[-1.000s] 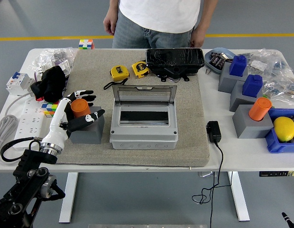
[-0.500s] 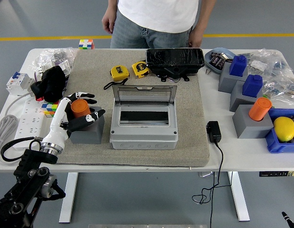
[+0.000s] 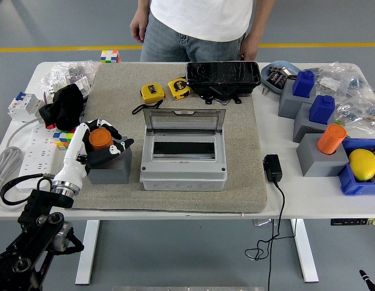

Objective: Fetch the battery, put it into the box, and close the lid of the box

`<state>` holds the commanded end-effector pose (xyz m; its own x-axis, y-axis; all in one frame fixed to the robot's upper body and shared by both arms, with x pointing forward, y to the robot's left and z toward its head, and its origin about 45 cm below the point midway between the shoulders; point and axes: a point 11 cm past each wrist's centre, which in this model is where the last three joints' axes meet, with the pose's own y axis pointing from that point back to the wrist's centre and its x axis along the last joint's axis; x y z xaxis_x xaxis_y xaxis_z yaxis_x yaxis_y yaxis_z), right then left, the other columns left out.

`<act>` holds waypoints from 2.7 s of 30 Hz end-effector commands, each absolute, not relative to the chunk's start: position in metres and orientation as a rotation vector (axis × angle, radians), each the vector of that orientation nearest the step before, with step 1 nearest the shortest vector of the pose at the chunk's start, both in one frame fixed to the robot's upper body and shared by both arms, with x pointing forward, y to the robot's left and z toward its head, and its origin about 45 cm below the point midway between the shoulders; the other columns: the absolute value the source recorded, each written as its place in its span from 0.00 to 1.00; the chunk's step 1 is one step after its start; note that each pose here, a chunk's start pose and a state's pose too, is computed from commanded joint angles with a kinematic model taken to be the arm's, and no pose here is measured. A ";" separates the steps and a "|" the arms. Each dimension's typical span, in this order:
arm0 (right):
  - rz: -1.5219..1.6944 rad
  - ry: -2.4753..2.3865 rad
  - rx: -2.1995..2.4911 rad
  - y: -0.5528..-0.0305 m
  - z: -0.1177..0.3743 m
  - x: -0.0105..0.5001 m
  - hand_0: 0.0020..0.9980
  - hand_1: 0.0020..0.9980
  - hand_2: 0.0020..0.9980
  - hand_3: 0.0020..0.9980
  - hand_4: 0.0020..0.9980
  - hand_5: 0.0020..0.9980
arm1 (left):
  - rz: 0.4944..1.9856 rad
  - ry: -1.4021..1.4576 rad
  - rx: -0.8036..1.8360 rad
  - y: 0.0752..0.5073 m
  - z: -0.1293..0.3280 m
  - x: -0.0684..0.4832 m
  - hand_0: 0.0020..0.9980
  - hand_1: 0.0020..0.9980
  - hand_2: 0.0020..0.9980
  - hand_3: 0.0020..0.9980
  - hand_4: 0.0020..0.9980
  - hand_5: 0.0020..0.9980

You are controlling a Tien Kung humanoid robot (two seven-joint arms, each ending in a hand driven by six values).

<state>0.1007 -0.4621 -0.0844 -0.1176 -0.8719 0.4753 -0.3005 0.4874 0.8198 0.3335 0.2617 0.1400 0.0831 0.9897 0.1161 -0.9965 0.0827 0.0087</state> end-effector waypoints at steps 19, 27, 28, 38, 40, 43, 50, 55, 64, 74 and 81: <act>-0.671 -1.671 1.010 -0.464 -0.084 0.100 0.92 0.90 0.86 0.89 1.00 1.00 | 1.506 -0.086 0.089 0.260 0.139 0.334 0.14 0.15 0.18 0.19 1.00 0.10; -0.669 -1.668 1.008 -0.465 -0.084 0.098 0.92 0.90 0.86 0.89 1.00 1.00 | 1.512 -0.088 0.094 0.261 0.139 0.334 0.13 0.12 0.16 0.15 0.92 0.09; -0.669 -1.667 1.008 -0.465 -0.084 0.098 0.92 0.90 0.86 0.89 1.00 1.00 | 1.513 -0.089 0.095 0.261 0.139 0.333 0.13 0.12 0.16 0.15 0.92 0.09; -0.670 -1.667 1.007 -0.465 -0.084 0.098 0.92 0.90 0.86 0.89 1.00 1.00 | 1.521 -0.093 0.084 0.261 0.141 0.336 0.12 0.08 0.12 0.12 0.85 0.07; -0.670 -1.667 1.008 -0.465 -0.084 0.098 0.92 0.90 0.86 0.89 1.00 1.00 | 1.529 -0.095 0.082 0.262 0.142 0.336 0.12 0.08 0.12 0.12 0.85 0.07; -0.671 -1.667 1.008 -0.464 -0.084 0.098 0.92 0.90 0.86 0.89 1.00 1.00 | 1.539 -0.099 0.075 0.262 0.144 0.337 0.10 0.06 0.10 0.08 0.85 0.08; -0.670 -1.670 1.009 -0.465 -0.084 0.100 0.92 0.90 0.86 0.89 1.00 1.00 | 1.560 -0.106 0.052 0.265 0.149 0.341 0.09 0.04 0.07 0.06 0.86 0.10; -0.671 -1.671 1.009 -0.464 -0.084 0.100 0.92 0.90 0.86 0.89 1.00 1.00 | 1.570 -0.117 0.039 0.266 0.155 0.345 0.08 0.03 0.06 0.05 0.87 0.11; -0.670 -1.676 1.012 -0.463 -0.083 0.102 0.92 0.90 0.86 0.89 1.00 1.00 | 1.571 -0.152 0.026 0.268 0.169 0.354 0.07 0.02 0.05 0.03 0.91 0.10; -0.668 -1.680 1.009 -0.465 -0.083 0.103 0.92 0.90 0.86 0.89 1.00 1.00 | 1.475 -0.318 0.068 0.248 0.202 0.353 0.07 0.02 0.06 0.04 0.97 0.04; -0.663 -1.682 1.010 -0.466 -0.082 0.105 0.92 0.91 0.86 0.89 1.00 1.00 | 1.442 -0.618 0.124 0.231 0.247 0.349 0.07 0.02 0.07 0.04 0.95 0.05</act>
